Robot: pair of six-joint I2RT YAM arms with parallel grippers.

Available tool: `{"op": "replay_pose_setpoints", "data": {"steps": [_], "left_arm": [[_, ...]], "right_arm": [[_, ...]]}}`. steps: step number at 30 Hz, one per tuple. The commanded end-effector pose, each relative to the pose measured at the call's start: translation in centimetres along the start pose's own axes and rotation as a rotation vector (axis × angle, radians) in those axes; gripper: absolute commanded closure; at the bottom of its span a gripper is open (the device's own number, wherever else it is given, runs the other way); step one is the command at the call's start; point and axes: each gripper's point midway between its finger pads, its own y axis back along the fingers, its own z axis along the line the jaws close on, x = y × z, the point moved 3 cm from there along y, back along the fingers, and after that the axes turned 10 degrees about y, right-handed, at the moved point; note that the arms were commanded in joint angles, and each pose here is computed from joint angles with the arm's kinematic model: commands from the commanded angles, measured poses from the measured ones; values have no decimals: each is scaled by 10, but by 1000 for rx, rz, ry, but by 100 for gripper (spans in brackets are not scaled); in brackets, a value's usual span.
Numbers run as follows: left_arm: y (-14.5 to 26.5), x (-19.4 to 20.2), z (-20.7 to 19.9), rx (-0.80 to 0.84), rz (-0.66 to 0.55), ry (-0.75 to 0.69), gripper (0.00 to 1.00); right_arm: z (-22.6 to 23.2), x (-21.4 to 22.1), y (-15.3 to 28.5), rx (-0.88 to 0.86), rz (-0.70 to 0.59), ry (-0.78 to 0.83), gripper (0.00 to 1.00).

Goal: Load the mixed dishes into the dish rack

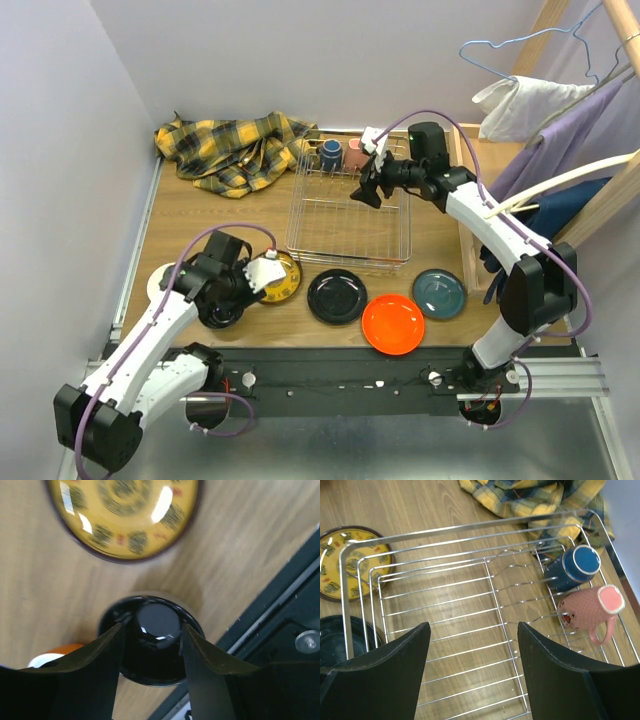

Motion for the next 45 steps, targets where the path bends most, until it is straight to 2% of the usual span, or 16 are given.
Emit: {"op": "replay_pose_setpoints", "data": {"steps": [1, 9, 13, 19, 20, 21, 27, 31, 35, 37, 38, 40, 41, 43, 44, 45], "left_arm": [[-9, 30, -13, 35, 115, -69, 44], [-17, 45, -30, 104, 190, -131, 45], [-26, 54, -32, 150, 311, -104, 50], [-28, 48, -34, 186, 322, -79, 76], [-24, 48, -35, 190, 328, -82, 90], [-20, 46, -35, 190, 320, -89, 97], [52, 2, -26, 140, 149, -145, 100], [93, -61, -11, 77, -48, -149, 100], [97, -138, -1, 89, -302, -106, 100], [85, -165, -10, 184, -400, -47, 100], [85, -195, -5, 180, -530, -44, 100], [68, -217, -11, 268, -602, 99, 100], [76, -247, -5, 269, -750, 110, 100], [62, -264, -13, 394, -794, 248, 100], [69, -286, -8, 409, -898, 262, 100], [65, -293, -10, 454, -914, 297, 100]], "right_arm": [[0, 12, 5, 41, 69, -29, 23], [-3, 18, 4, 56, 96, -30, 23], [-6, 19, 2, 61, 106, -26, 23], [-9, 19, 1, 68, 110, -13, 23], [-9, 19, 1, 70, 111, -8, 23], [-9, 19, 1, 71, 114, -6, 23], [-12, 17, 2, 66, 124, -4, 23], [-22, 15, 0, 116, 138, -65, 23], [-43, 14, 5, 282, 169, -199, 23], [-52, 17, 10, 369, 193, -250, 22], [-64, 23, 18, 489, 230, -315, 21], [-74, 28, 30, 628, 258, -398, 17], [-82, 37, 42, 751, 301, -445, 16], [-85, 37, 55, 827, 320, -477, 12], [-86, 38, 62, 864, 343, -483, 11], [-86, 35, 66, 872, 342, -484, 10]]}}
